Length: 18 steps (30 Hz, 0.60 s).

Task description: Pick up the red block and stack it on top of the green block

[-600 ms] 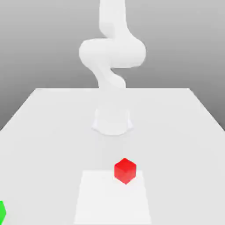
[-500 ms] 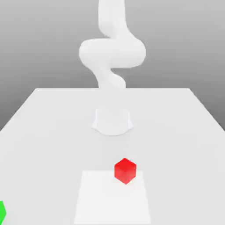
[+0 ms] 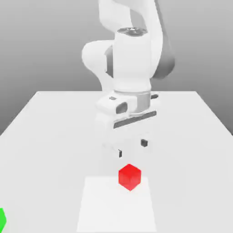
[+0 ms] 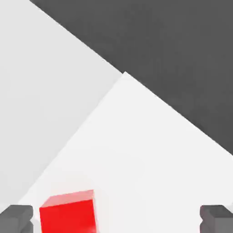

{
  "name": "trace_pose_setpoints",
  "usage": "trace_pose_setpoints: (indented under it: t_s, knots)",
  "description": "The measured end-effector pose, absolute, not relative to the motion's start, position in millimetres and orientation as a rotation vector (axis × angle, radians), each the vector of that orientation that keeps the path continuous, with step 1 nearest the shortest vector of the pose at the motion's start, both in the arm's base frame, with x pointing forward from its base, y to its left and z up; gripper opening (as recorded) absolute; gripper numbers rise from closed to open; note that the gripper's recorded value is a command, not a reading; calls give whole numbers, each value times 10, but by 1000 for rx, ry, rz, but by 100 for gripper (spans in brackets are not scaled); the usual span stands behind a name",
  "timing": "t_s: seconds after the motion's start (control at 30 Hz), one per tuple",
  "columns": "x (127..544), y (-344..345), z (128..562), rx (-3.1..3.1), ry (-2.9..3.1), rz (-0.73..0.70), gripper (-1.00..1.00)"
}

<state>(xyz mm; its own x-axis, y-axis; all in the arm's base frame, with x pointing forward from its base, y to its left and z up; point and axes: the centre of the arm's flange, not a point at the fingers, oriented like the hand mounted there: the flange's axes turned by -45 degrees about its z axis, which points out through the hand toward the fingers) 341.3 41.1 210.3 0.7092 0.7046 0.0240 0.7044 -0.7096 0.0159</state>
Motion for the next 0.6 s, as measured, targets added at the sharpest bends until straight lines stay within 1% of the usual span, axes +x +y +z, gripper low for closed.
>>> trace_pose_setpoints:
  t_s: [0.07, 0.17, 0.2, 0.43, 0.6]
  knots:
    - [3348, 430, 1835, 2888, 1235, 11, 0]
    - [3319, 414, 1559, 2886, 1239, 1, 0]
    - [3309, 411, 1480, 2886, 1239, 0, -100]
    - [3305, 411, 1461, 2887, 1239, -2, -100]
    - [3321, 413, 1813, 2888, 1239, -2, -100]
